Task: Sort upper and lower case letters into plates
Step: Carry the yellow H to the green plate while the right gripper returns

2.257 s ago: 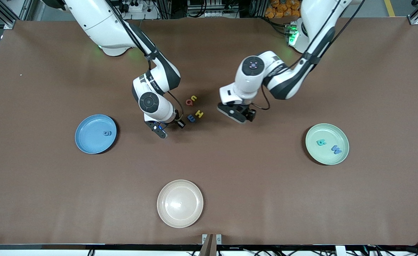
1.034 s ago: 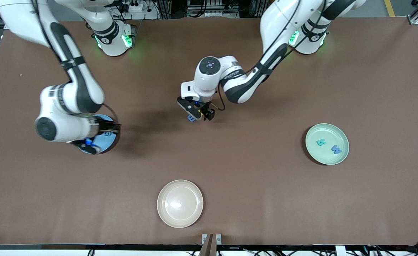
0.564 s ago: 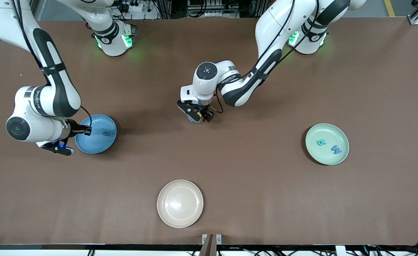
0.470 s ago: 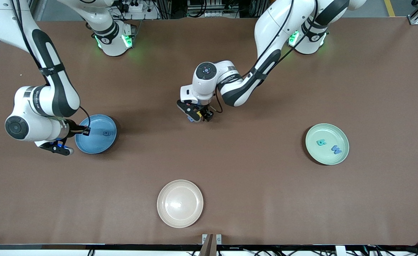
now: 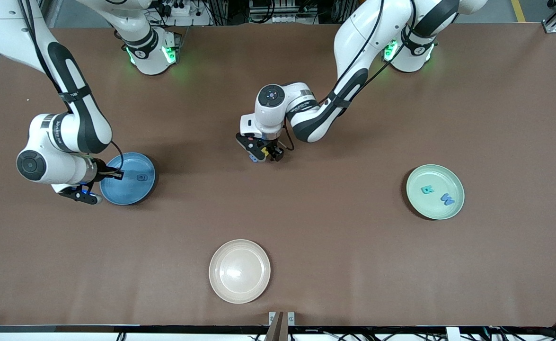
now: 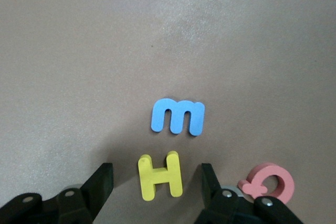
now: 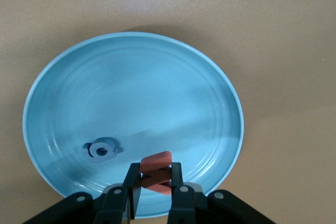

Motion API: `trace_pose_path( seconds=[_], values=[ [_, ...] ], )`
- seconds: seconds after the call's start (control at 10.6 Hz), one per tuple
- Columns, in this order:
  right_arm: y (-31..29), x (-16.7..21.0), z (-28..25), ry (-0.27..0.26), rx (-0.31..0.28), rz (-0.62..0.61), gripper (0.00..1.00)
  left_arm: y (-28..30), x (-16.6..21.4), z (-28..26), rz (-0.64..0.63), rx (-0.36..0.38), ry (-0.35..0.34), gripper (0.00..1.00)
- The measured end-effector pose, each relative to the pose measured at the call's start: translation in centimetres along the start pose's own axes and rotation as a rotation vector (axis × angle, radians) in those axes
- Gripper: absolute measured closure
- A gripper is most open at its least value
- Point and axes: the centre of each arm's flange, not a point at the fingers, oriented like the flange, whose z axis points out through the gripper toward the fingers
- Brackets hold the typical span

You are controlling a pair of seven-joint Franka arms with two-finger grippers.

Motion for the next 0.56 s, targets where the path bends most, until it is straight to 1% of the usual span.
trace_pose_path(
  seconds=[0.09, 0.19, 0.28, 0.47, 0.56],
  values=[
    [0.0, 0.0, 0.0, 0.000, 0.000, 0.000, 0.66, 0.0, 0.1, -0.1, 0.000, 0.000, 0.004, 0.40],
    [0.0, 0.0, 0.0, 0.001, 0.000, 0.000, 0.50, 0.2, 0.3, -0.3, 0.002, -0.002, 0.008, 0.55],
    [0.0, 0.0, -0.1, 0.003, 0.001, 0.000, 0.37, 0.4, 0.4, -0.6, 0.004, -0.001, 0.012, 0.65],
    [-0.1, 0.2, -0.9, -0.005, -0.002, -0.001, 0.10, 0.1, 0.4, -0.6, 0.001, 0.001, 0.012, 0.67],
    [-0.3, 0.4, -1.8, -0.012, -0.004, -0.002, 0.00, -0.7, 0.5, -0.7, -0.009, 0.009, 0.011, 0.67]
  ],
)
